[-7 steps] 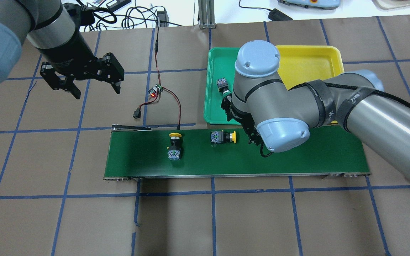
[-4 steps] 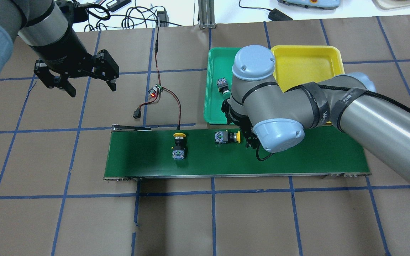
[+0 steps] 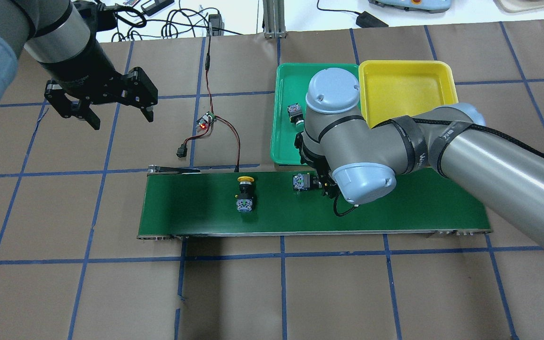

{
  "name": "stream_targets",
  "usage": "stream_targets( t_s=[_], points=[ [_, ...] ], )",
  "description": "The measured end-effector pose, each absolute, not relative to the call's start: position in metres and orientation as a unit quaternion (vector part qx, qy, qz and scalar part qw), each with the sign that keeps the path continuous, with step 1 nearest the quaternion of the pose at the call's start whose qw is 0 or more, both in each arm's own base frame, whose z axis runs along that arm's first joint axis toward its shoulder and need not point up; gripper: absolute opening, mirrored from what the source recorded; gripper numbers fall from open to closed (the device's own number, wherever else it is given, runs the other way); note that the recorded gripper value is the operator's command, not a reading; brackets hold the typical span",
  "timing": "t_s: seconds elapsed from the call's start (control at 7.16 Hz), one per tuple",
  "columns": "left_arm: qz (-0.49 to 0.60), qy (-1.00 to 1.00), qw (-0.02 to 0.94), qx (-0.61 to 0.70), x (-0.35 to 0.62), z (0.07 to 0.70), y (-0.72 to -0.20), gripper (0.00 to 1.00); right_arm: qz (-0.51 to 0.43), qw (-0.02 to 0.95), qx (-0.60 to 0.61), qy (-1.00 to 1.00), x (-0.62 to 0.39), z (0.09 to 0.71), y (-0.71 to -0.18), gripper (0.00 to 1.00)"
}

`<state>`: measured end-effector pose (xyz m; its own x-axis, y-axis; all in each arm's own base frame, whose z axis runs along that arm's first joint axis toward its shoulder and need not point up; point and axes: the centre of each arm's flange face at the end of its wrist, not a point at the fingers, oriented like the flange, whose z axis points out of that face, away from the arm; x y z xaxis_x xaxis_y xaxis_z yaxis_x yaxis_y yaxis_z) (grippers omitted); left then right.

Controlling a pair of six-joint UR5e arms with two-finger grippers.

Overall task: Sort buttons by color to trays
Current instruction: 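Carry the yellow-capped button over the yellow tray with the right gripper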

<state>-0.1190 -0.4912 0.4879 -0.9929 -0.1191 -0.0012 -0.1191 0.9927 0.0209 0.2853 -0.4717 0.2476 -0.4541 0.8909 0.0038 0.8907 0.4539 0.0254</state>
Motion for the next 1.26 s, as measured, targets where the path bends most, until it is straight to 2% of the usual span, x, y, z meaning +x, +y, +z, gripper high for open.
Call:
stream_targets(
  t_s=[0.14,0.84,1.26],
  points=[
    [-0.009,-0.998,-0.001,0.059,-0.119,0.489,-0.488,1.0,0.015,0.002,0.525,0.851,0.285,0.242,-0.47,0.0],
    [0.003,-1.0,0.001,0.029,-0.114,0.502,-0.487,1.0,-0.004,0.009,0.443,0.897,0.267,0.274,-0.474,0.0],
    [0.004,-0.999,0.002,0.032,-0.114,0.502,-0.49,1.0,-0.025,0.003,0.336,0.942,0.188,0.311,-0.528,0.0]
  ],
)
